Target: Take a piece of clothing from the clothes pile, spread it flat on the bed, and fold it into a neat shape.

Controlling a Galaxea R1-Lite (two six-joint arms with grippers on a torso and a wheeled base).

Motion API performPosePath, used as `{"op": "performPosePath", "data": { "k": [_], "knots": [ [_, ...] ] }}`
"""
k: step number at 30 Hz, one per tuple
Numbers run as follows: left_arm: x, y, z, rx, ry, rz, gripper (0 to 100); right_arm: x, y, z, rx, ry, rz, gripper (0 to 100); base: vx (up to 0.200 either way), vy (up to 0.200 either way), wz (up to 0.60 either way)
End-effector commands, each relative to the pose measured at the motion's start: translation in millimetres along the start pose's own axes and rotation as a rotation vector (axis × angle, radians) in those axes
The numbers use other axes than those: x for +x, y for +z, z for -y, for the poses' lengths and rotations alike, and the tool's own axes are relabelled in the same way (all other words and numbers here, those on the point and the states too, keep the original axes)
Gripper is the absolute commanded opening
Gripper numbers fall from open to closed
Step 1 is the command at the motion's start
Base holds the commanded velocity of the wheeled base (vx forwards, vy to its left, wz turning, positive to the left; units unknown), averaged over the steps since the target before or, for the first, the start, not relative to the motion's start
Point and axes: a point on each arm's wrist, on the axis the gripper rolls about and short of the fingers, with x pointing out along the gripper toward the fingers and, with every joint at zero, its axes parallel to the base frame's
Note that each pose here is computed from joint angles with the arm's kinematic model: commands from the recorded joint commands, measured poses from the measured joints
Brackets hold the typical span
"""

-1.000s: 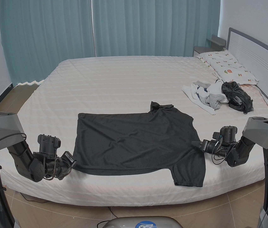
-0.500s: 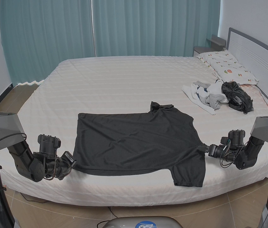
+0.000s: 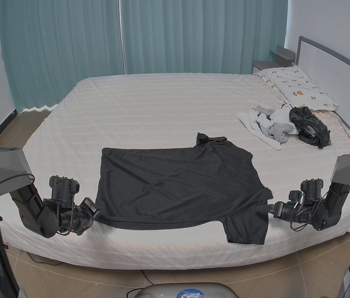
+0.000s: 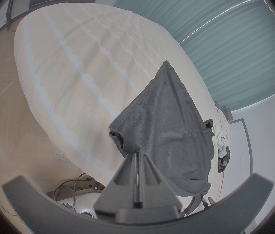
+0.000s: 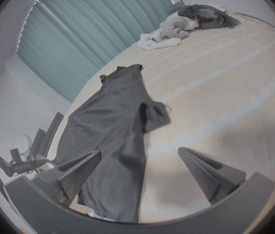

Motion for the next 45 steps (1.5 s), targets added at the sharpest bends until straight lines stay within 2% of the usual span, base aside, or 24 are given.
{"op": "performPosePath", "data": {
  "k": [1,10,11,22,33,45],
  "knots": [
    [0.3,-0.4,-0.1,0.0,0.0,-0.002,0,7.4,-7.5,-4.7,-0.01,0.014,-0.03,100,0.0,0.0,0.0],
    [0.3,0.0,-0.3,-0.001,0.001,-0.001,0,18.6,-12.5,-7.3,-0.017,0.025,-0.053,100,0.0,0.0,0.0],
    [0.3,0.0,-0.3,-0.001,0.001,-0.001,0,18.8,-12.7,-7.7,-0.018,0.026,-0.054,0,0.0,0.0,0.0],
    [0.4,0.3,0.0,-0.002,-0.001,0.0,0,6.2,-4.2,-4.9,0.003,0.022,-0.02,0,0.0,0.0,0.0],
    [-3.9,0.9,-1.9,-0.008,0.004,0.004,0,-26.8,7.4,-6.8,0.034,0.075,0.025,0,0.0,0.0,0.0],
    [-35.6,6.8,0.4,0.012,-0.024,0.054,0,-61.0,-1.4,-9.5,0.019,0.124,0.083,0,0.0,0.0,0.0]
  ]
}}
